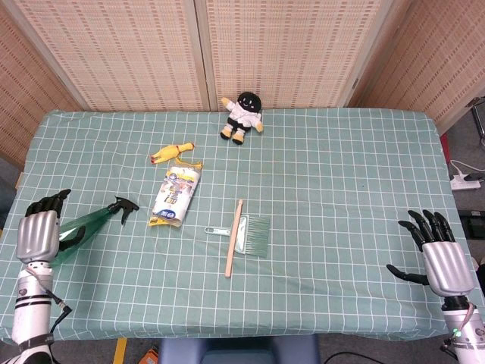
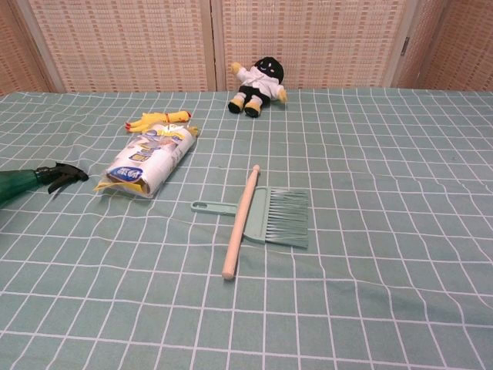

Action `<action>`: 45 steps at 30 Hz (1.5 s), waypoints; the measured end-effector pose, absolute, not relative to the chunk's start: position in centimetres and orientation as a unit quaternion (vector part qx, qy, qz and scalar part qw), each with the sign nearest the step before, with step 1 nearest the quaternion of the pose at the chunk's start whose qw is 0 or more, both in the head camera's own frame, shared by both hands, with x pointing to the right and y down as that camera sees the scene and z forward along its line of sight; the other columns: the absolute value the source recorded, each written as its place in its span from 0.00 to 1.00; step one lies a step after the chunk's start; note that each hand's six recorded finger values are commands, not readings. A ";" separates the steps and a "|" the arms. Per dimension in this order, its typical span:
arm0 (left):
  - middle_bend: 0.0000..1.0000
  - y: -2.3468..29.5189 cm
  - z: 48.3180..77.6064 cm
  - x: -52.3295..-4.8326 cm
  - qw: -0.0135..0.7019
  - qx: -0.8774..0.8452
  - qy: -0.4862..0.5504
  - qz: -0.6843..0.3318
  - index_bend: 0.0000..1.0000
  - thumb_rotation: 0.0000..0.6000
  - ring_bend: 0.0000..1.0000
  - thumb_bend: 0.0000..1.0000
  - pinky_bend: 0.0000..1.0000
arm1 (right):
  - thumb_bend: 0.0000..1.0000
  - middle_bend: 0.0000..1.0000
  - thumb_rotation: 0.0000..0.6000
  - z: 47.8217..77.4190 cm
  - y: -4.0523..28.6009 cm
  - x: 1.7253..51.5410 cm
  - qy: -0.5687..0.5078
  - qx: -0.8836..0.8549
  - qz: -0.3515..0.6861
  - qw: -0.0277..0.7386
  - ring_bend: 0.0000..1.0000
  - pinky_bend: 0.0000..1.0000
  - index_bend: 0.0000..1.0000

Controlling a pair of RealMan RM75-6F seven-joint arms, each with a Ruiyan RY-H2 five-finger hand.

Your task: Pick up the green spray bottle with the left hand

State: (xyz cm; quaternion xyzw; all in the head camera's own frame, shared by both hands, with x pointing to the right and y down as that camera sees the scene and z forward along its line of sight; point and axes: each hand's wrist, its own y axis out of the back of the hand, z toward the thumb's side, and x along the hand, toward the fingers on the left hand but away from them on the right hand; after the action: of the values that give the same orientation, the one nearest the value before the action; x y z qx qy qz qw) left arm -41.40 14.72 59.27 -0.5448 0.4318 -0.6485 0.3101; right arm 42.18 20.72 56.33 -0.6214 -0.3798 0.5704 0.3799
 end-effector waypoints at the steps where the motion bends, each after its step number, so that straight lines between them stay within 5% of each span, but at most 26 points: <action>1: 0.22 14.3 59.6 -41.1 0.305 -0.540 0.429 -0.657 0.17 1.00 0.18 0.27 0.20 | 0.00 0.09 1.00 56.3 20.7 42.2 -0.380 -0.622 0.570 0.380 0.03 0.04 0.23; 12: 0.23 11.1 64.2 -36.5 0.223 -0.522 0.404 -0.717 0.17 1.00 0.18 0.30 0.20 | 0.00 0.09 1.00 56.4 20.7 42.3 -0.377 -0.628 0.569 0.374 0.03 0.04 0.23; 21: 0.25 8.6 66.9 -36.7 0.256 -0.464 0.367 -0.764 0.19 1.00 0.20 0.35 0.20 | 0.00 0.09 1.00 56.4 20.7 42.3 -0.377 -0.632 0.569 0.367 0.03 0.04 0.23; 45: 0.24 10.4 69.8 -38.8 0.197 -0.455 0.337 -0.800 0.15 1.00 0.20 0.29 0.18 | 0.00 0.09 1.00 56.4 20.7 42.3 -0.376 -0.630 0.571 0.369 0.03 0.04 0.23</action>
State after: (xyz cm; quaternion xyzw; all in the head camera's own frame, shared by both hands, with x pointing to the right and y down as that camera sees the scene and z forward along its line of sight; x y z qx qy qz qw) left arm -38.84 10.44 69.79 -0.4552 0.3367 -0.8004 0.1969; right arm 42.29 20.68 56.39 -0.6298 -0.3764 0.5706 0.3688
